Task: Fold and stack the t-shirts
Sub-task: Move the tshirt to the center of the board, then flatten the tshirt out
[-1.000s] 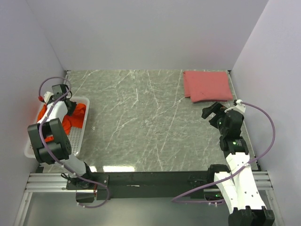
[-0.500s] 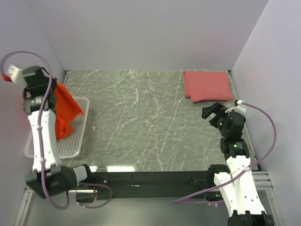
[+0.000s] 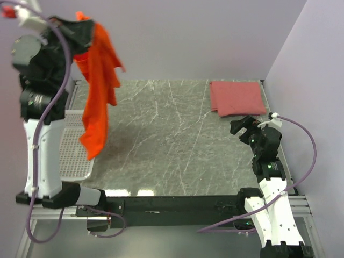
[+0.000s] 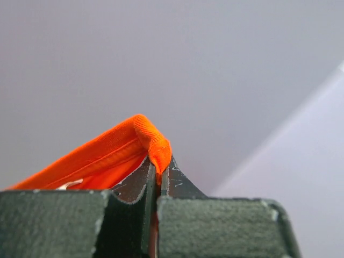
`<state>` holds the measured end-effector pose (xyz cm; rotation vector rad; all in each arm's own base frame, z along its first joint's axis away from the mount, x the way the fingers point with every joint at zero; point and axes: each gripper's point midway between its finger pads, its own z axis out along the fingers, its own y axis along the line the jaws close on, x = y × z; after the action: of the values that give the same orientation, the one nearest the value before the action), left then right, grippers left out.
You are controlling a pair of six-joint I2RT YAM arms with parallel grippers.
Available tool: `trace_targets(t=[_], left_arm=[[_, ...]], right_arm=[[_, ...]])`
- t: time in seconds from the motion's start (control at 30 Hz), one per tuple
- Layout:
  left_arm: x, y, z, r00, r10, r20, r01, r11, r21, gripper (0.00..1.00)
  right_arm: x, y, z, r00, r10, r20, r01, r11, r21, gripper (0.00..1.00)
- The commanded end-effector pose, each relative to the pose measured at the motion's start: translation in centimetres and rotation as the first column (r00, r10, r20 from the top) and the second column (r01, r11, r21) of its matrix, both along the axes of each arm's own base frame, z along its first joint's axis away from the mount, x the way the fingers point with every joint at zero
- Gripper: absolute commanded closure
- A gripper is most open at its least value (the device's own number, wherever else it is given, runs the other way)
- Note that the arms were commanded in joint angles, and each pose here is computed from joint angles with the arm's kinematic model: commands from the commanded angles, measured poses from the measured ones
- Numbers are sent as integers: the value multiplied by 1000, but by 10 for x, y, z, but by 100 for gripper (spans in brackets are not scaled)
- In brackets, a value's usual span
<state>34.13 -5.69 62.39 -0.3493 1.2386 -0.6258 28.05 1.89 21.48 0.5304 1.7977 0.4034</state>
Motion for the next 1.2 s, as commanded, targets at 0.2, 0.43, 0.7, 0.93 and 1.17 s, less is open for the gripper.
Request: trace_targets(t=[0.2, 0.43, 0.7, 0.93, 1.17], left_arm=[[-39, -153, 54, 807, -551, 215, 516, 833, 198, 99], [-39, -187, 14, 742, -651, 160, 628, 759, 174, 99], [-7, -190, -192, 758, -588, -282, 621, 783, 37, 99], [-19, -151, -410, 613, -347, -710, 422, 903, -77, 99], [-43, -128, -461, 535, -246, -808, 365, 930, -41, 99]], right_arm=[[1, -3, 36, 995, -2, 95, 5, 1000, -31, 2], [4, -1, 30, 997, 6, 78, -5, 1000, -23, 2], [16, 20, 17, 990, 137, 45, -136, 991, -17, 2], [34, 92, -29, 913, 343, -219, -373, 922, -110, 3], [56, 152, -91, 798, 416, -436, -492, 868, -71, 8]])
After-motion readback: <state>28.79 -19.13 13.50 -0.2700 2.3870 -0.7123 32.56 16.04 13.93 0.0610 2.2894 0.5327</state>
